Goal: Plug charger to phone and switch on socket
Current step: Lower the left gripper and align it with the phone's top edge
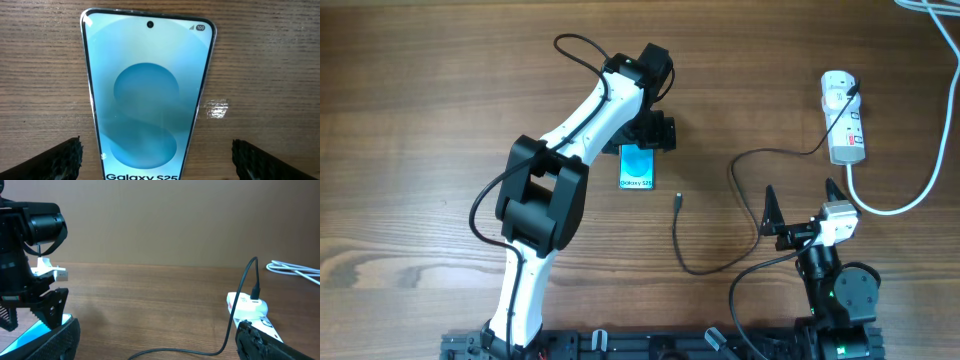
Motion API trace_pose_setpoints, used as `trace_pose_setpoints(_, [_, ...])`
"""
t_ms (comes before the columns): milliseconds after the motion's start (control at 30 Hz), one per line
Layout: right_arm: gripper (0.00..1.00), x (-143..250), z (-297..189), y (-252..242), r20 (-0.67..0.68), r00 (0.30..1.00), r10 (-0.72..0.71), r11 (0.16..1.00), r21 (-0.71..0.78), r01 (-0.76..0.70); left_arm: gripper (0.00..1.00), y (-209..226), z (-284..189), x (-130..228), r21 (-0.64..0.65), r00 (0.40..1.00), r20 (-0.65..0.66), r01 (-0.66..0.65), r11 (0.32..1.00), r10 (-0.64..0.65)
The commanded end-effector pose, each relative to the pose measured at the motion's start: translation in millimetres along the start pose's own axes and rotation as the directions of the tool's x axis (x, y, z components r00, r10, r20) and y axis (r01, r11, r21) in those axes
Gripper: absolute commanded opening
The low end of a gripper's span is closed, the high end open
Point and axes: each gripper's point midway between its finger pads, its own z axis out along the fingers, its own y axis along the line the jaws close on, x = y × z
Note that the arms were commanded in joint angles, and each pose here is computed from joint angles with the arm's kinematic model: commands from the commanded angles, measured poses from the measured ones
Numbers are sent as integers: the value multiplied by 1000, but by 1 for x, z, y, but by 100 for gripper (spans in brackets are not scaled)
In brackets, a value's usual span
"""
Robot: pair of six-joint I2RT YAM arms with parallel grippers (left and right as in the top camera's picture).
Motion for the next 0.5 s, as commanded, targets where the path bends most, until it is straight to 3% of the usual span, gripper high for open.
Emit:
trace_pose_setpoints(0, [100,-3,0,-4,12,1000,-11,1000,20,10,100,1,6,1,-10,1000,-5,8,1000,-8])
trace_pose_setpoints(467, [100,-3,0,-4,13,1000,-11,1000,20,10,100,2,7,3,-14,1000,-12,8,1000,-9])
